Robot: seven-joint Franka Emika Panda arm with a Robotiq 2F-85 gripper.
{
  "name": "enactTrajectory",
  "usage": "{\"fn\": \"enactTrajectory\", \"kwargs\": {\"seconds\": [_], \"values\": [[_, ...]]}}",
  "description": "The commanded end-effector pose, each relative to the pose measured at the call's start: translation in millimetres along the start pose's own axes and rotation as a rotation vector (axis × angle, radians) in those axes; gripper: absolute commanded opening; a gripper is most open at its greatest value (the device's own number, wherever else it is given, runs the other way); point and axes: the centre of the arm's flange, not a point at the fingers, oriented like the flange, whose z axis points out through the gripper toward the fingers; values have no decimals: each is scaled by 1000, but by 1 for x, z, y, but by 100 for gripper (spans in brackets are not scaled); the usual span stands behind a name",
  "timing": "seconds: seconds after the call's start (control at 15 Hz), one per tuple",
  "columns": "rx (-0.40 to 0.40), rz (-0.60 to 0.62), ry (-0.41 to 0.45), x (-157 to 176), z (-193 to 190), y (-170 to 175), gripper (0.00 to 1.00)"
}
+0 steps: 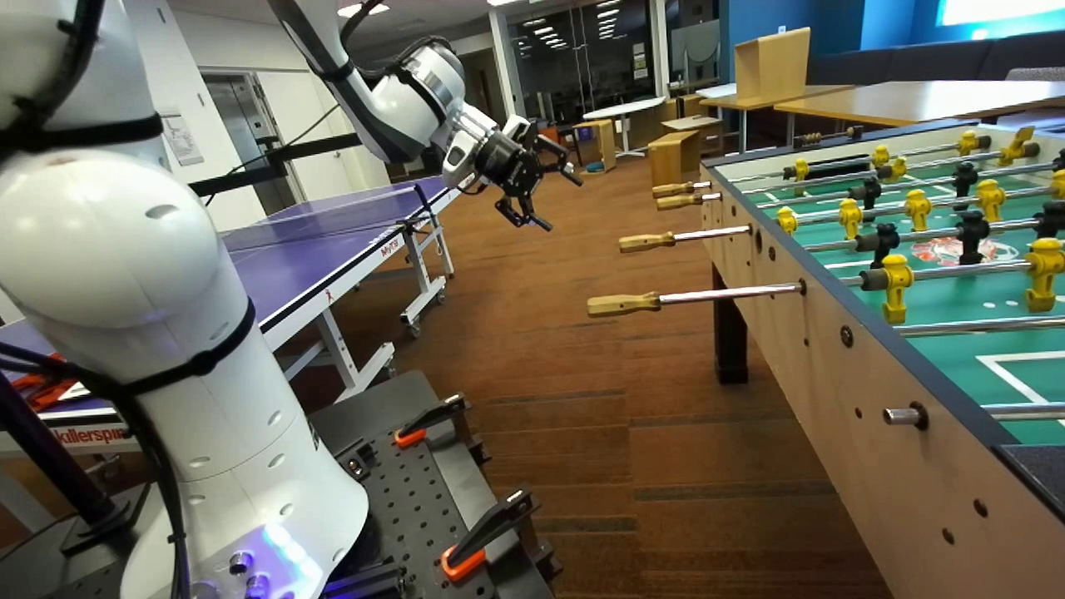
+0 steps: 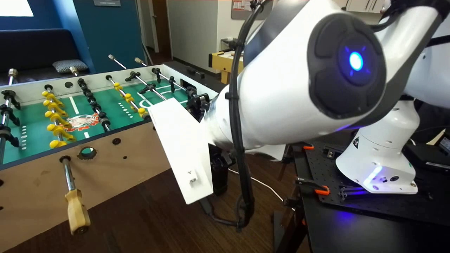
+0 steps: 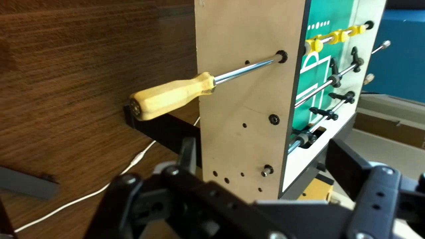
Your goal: Turn the rod on the right side of the foosball table
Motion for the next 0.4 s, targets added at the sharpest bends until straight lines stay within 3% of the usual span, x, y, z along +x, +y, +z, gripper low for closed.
{"fn": "enactTrajectory", "kwargs": {"seconds": [0.0,0.33], "values": [[-107,165,-25,28,-11,-40,100],[-236,409,-35,47,-11,-78,100]]}}
